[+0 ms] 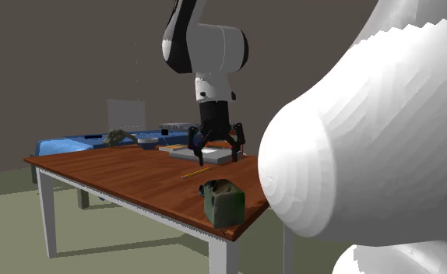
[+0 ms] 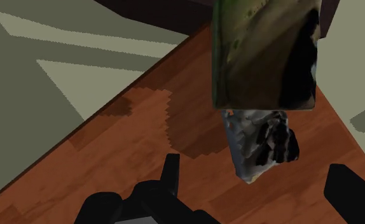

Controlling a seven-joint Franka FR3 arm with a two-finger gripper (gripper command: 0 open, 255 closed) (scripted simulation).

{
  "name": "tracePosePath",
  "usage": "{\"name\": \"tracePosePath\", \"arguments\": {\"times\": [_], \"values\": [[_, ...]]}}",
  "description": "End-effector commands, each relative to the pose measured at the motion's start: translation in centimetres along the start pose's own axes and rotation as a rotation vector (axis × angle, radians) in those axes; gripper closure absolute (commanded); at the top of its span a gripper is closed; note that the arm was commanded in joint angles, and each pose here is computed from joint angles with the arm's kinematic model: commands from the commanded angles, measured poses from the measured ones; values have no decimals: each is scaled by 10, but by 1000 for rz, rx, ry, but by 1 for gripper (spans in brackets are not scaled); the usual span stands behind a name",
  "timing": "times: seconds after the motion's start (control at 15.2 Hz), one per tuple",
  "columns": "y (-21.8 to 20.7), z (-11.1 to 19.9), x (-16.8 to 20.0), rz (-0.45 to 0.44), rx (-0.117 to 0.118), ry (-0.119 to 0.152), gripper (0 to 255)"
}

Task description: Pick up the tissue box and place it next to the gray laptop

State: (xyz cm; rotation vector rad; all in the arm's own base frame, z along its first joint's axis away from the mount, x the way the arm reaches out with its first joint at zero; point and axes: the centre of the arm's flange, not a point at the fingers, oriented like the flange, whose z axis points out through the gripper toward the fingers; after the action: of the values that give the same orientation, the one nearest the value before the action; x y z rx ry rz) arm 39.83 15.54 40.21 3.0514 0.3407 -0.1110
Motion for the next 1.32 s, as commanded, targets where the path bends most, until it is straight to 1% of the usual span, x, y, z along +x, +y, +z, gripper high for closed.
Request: {"name": "tracePosePath", "arguments": {"times": [0.0, 0.07, 0.13, 0.59, 1.12, 1.19, 1.25], "values": [[-15, 17, 13, -6, 5, -8, 0], [-22, 26, 20, -9, 8, -13, 0], [-24, 28, 22, -10, 8, -14, 0], [-25, 68, 21, -10, 8, -14, 0], [-25, 68, 21, -10, 8, -14, 0], [-25, 68, 21, -10, 8, -14, 255], [-25, 68, 21, -10, 8, -14, 255]]}}
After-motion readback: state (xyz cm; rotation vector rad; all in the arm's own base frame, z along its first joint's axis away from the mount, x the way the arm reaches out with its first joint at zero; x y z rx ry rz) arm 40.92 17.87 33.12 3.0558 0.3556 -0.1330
